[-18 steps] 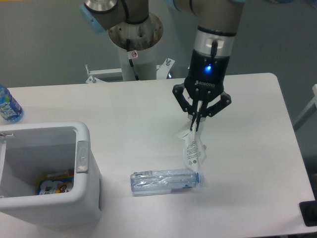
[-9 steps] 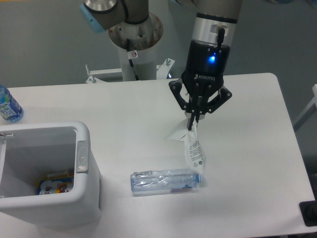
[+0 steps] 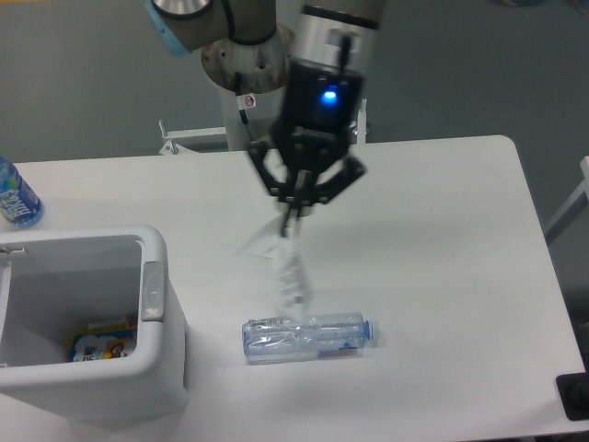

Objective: Place the trash in the trash can
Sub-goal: 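Carry the held bag over the white trash bin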

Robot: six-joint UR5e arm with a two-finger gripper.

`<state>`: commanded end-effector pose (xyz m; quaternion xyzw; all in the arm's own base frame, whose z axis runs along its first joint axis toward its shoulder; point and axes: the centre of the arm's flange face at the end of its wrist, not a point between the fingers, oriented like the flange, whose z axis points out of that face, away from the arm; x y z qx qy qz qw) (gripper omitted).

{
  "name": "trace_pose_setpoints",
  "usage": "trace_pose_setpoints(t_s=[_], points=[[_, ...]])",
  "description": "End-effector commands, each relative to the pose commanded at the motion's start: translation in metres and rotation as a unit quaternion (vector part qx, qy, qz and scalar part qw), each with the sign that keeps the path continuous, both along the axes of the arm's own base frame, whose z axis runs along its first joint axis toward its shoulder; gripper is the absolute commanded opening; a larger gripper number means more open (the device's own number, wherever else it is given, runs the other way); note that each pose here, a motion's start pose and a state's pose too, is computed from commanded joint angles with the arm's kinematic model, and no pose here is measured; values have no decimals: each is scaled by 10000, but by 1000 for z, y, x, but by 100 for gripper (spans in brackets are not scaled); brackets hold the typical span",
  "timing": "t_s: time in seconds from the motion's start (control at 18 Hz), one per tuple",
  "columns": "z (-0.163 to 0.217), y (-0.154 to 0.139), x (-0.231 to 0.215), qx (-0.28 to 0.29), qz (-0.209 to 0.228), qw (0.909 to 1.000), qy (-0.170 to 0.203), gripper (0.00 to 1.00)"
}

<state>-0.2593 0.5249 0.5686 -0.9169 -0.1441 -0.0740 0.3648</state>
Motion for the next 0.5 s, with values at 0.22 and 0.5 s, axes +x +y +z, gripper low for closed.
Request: trace_pose_setpoints(t_s=[0.22, 0.5], points=[[6, 18, 40, 124, -376, 9992, 113, 0], [4, 32, 68, 185, -639, 9977, 155, 0]])
